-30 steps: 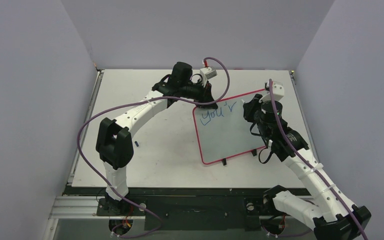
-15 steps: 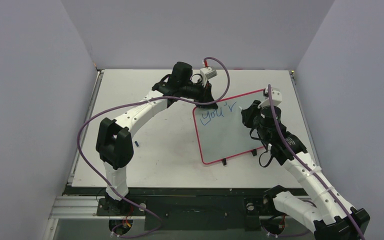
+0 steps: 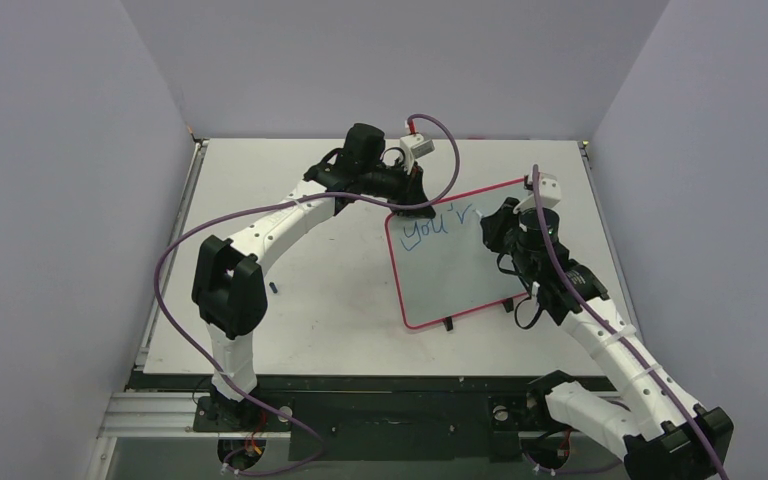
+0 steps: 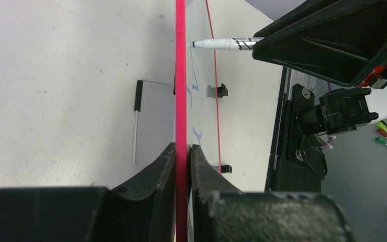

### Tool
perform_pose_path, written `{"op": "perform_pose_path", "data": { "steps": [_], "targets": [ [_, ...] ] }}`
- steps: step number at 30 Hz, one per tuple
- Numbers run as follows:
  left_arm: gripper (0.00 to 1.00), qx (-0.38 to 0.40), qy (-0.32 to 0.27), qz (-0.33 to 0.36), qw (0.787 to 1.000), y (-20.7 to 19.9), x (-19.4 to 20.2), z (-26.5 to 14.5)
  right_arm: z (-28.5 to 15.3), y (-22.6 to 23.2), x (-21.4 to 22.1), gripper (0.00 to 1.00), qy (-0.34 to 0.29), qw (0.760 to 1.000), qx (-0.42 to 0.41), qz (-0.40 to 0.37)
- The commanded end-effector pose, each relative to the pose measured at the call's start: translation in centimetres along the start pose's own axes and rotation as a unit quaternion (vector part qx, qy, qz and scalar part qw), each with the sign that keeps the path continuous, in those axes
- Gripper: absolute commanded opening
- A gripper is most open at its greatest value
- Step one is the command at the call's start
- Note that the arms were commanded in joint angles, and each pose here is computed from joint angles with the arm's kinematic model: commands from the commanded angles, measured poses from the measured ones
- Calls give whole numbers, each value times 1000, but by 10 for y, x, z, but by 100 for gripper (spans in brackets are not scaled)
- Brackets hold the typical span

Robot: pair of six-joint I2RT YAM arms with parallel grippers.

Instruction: Write a sentence on the whiteboard

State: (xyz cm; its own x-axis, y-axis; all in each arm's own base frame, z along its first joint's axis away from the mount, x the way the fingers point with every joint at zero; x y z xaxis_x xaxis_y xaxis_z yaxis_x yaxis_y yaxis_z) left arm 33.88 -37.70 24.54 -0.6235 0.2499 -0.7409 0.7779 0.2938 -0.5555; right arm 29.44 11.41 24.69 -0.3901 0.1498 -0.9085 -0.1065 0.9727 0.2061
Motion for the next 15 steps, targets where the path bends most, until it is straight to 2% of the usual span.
{"op": "perform_pose_path", "data": {
  "steps": [1,15],
  "targets": [
    [0,22,16,28,999,-17,1,2,4,-9,-4,0,-13,1000,16,10],
    [0,21,16,28,999,-16,1,3,9,-3,-21,0,-17,1000,4,13]
  ]
}}
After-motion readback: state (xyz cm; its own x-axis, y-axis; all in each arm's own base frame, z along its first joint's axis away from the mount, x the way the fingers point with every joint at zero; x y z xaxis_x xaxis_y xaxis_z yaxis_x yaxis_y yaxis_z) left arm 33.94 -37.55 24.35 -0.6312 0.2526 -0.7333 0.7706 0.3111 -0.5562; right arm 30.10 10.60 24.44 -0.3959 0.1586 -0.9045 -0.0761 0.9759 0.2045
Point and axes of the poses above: each gripper's point midway between its finger pads, its own z axis out along the fingers, its own y axis along the line the jaws close on, x = y × z, the point moved 2 cm from there along -z, back along the fingers, and after that the axes turned 9 degrees about -z, right-handed, at the moved point
